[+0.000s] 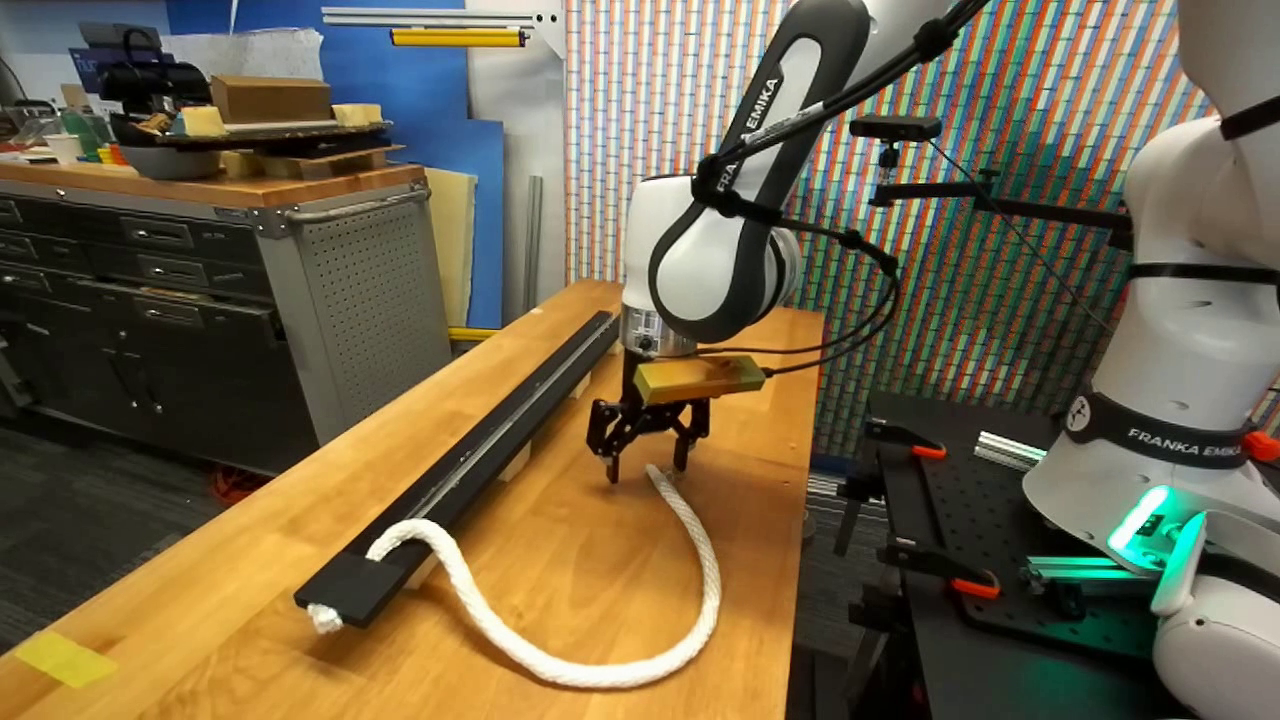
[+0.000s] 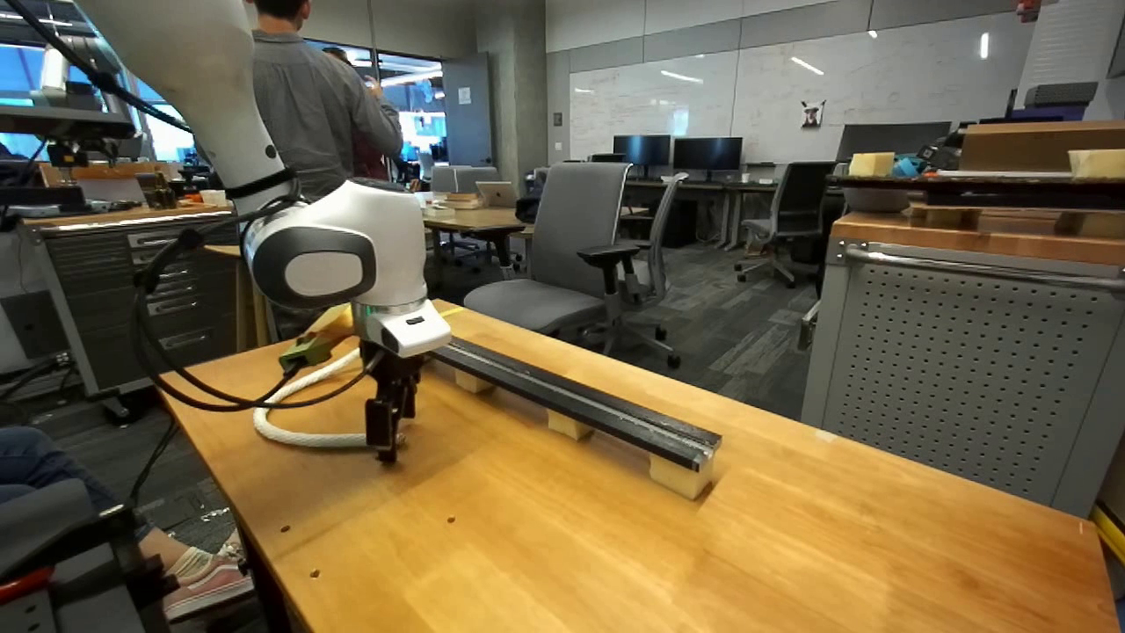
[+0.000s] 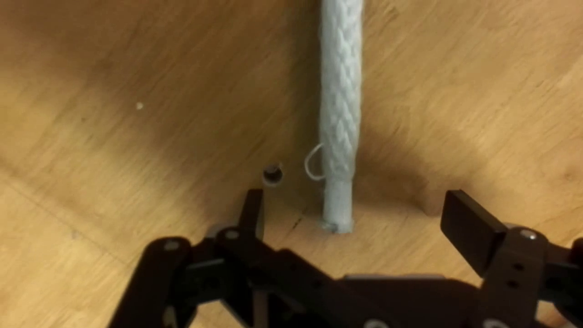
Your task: Put the rope in the groove on the object
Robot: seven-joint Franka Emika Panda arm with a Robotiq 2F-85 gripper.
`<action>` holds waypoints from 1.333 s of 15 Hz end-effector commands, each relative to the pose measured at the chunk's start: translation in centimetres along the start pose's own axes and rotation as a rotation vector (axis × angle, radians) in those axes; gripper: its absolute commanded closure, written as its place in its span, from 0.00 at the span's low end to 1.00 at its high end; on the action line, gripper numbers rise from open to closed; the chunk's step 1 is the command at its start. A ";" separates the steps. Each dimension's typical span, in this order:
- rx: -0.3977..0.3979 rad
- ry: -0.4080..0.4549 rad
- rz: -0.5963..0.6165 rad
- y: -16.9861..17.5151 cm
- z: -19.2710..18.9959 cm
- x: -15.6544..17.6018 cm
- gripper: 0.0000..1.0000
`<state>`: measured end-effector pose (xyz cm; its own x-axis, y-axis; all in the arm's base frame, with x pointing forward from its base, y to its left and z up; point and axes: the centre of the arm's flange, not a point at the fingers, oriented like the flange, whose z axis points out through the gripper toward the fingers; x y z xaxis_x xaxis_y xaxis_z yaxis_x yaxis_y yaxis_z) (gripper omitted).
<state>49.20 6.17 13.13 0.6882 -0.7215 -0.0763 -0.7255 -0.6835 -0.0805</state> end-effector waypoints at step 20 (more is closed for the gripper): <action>-0.047 0.045 0.004 1.2 -4.7 -1.6 0.97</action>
<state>46.96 5.92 14.76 0.6850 -0.7276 -0.0368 -0.7285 -0.6845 -0.0266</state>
